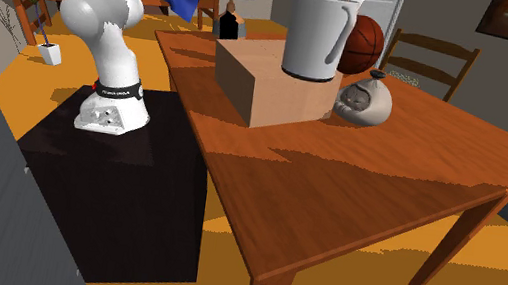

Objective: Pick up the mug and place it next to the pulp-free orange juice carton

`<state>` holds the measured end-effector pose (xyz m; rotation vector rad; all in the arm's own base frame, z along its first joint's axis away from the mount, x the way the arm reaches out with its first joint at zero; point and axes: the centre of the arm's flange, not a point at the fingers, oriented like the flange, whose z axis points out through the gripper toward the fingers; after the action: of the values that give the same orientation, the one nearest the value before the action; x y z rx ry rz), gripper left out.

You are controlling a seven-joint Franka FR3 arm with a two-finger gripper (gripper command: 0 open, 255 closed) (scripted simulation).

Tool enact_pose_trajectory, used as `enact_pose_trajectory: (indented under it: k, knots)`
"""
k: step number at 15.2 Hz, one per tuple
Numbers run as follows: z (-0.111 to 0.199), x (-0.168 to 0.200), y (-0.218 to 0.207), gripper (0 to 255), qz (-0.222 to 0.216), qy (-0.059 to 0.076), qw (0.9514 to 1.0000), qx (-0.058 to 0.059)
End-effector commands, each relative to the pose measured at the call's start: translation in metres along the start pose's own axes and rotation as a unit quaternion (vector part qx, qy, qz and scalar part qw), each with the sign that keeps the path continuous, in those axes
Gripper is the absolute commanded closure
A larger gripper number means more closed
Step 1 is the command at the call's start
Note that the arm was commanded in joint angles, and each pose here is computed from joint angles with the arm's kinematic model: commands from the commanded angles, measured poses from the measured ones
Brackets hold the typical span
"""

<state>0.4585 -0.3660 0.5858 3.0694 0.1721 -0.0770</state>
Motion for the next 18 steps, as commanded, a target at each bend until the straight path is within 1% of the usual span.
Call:
enact_pose_trajectory:
  k: [1,5,18]
  knots:
    - [-0.012,0.000,0.000,255,0.000,0.000,1.0000,0.000]
    - [-0.031,-0.001,0.002,255,0.000,0.000,1.0000,0.000]
    - [-0.043,0.008,-0.169,255,0.000,0.000,1.0000,0.000]
